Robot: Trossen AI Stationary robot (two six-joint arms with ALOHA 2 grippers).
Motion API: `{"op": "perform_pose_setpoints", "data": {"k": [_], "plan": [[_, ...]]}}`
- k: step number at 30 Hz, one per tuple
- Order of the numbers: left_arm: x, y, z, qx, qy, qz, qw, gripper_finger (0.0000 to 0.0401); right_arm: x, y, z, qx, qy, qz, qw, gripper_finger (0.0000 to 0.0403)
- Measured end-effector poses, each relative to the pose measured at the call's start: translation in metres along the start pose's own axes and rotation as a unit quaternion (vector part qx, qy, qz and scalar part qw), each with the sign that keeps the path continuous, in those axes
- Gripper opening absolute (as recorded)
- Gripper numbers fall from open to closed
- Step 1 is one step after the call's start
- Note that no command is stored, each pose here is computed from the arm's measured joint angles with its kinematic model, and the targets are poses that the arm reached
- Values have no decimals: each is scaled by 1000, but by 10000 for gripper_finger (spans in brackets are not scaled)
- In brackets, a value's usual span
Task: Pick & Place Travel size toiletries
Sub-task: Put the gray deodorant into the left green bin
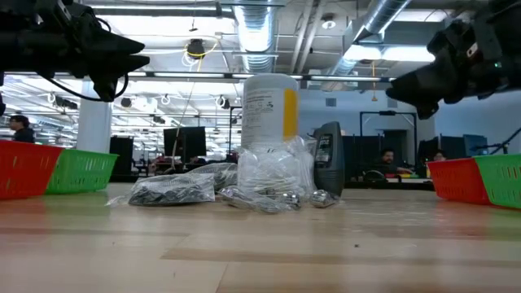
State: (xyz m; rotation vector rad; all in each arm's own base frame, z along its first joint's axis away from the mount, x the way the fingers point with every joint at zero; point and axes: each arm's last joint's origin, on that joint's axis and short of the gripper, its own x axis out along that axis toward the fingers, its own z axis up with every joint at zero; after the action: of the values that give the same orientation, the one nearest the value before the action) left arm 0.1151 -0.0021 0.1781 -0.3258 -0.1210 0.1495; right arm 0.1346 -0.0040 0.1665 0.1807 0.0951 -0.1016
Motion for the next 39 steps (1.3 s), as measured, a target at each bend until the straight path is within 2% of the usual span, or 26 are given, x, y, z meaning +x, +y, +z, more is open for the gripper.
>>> {"op": "perform_pose_setpoints", "data": {"k": [6, 13, 22, 39], "plan": [[0, 0, 0, 0, 0, 0, 1000, 108, 21, 8, -2, -5, 36, 13, 999, 173], [0, 0, 0, 0, 0, -1, 1000, 108, 52, 22, -5, -26, 80, 36, 996, 201], [0, 0, 0, 0, 0, -1, 1000, 108, 91, 25, -7, -50, 123, 21, 991, 237], [0, 0, 0, 0, 0, -2, 1000, 108, 98, 23, -1, -48, 122, 12, 991, 242]]}}
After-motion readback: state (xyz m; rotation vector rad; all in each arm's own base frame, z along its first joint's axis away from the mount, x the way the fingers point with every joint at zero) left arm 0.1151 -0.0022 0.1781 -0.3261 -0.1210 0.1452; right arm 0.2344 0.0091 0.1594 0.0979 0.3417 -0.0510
